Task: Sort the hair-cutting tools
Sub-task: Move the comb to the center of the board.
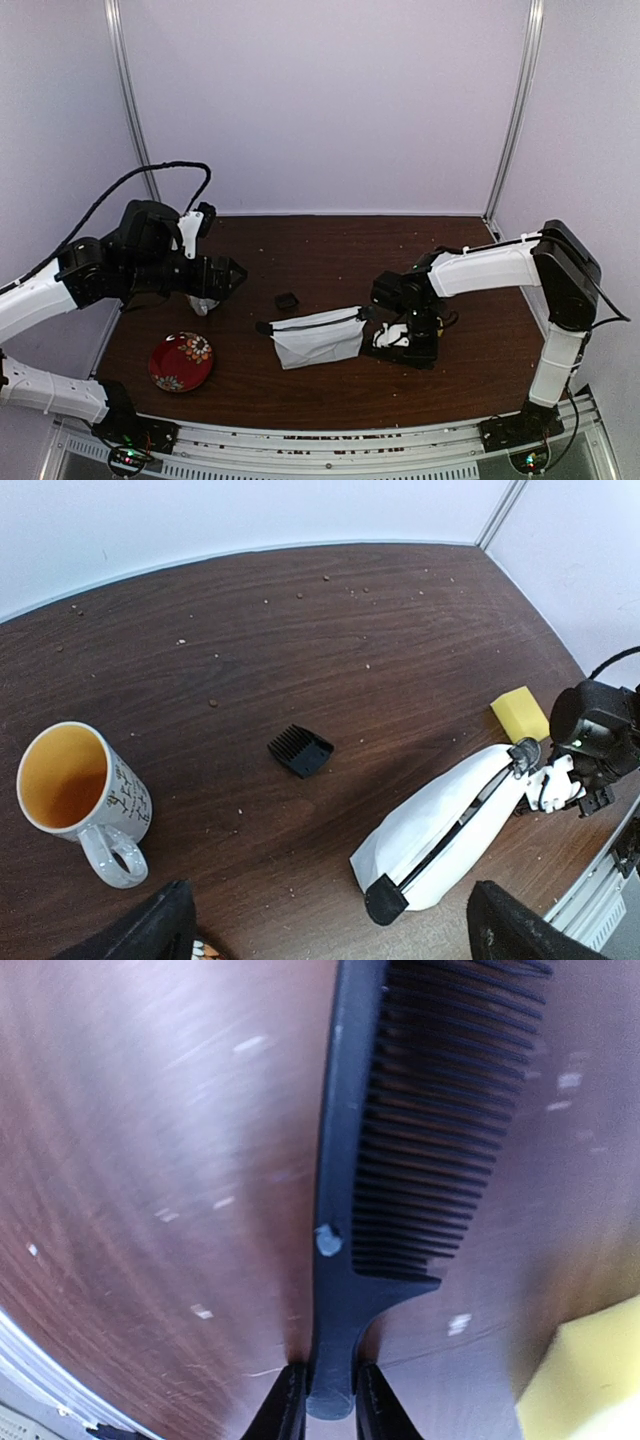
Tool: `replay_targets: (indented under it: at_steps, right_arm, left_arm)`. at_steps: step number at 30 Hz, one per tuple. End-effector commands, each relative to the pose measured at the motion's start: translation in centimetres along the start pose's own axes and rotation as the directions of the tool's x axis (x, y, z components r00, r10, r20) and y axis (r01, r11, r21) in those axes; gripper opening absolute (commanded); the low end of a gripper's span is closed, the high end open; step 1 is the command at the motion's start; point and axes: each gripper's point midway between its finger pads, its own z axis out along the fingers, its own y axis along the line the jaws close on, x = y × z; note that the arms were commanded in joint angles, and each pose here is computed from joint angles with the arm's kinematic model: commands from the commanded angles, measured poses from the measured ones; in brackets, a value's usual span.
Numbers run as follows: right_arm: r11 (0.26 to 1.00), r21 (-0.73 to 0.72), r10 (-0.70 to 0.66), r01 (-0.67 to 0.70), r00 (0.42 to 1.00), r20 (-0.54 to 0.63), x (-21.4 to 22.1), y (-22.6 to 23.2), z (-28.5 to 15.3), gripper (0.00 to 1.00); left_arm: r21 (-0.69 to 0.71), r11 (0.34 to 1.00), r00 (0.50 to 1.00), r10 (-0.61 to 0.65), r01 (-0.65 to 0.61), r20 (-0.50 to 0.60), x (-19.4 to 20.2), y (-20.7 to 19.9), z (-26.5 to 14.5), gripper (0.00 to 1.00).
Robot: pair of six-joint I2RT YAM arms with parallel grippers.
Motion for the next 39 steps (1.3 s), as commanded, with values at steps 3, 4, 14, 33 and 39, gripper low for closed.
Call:
replay_targets:
  at_steps: [3, 4, 14, 33, 39]
  right_arm:
    - [0.981, -0.176, -0.104, 0.076, 0.982, -0.159, 4.2, 5.5, 2.8, 0.19]
    - [0.981, -0.175, -0.111, 0.081, 0.98, -0.164, 4.5, 5.7, 2.8, 0.19]
    - [0.962, -0.159, -0.253, 0.224, 0.948, -0.193, 4.9, 7.9, 3.3, 0.19]
    - [0.921, 0.019, -0.39, 0.39, 0.921, 0.009, -10.3, 10.2, 1.1, 0.18]
    - [0.922, 0.108, -0.386, 0.372, 0.907, 0.169, -13.7, 10.2, -1.8, 0.23]
  left_arm:
    - [-0.003, 1.0, 0.999, 0.014, -0.013, 0.046, -1.2, 0.1, -1.6, 0.98]
    - [-0.001, 1.0, 0.999, 0.009, -0.009, 0.048, -1.2, 0.1, -1.7, 0.98]
    - [0.037, 0.999, 0.998, 0.019, -0.021, 0.062, -1.5, -0.4, -2.6, 0.97]
    - [0.012, 0.994, 0.985, 0.105, -0.108, 0.14, -1.2, -0.3, -5.1, 0.98]
    - [0.013, 0.994, 0.984, 0.108, -0.111, 0.139, -0.9, -0.1, -5.1, 0.98]
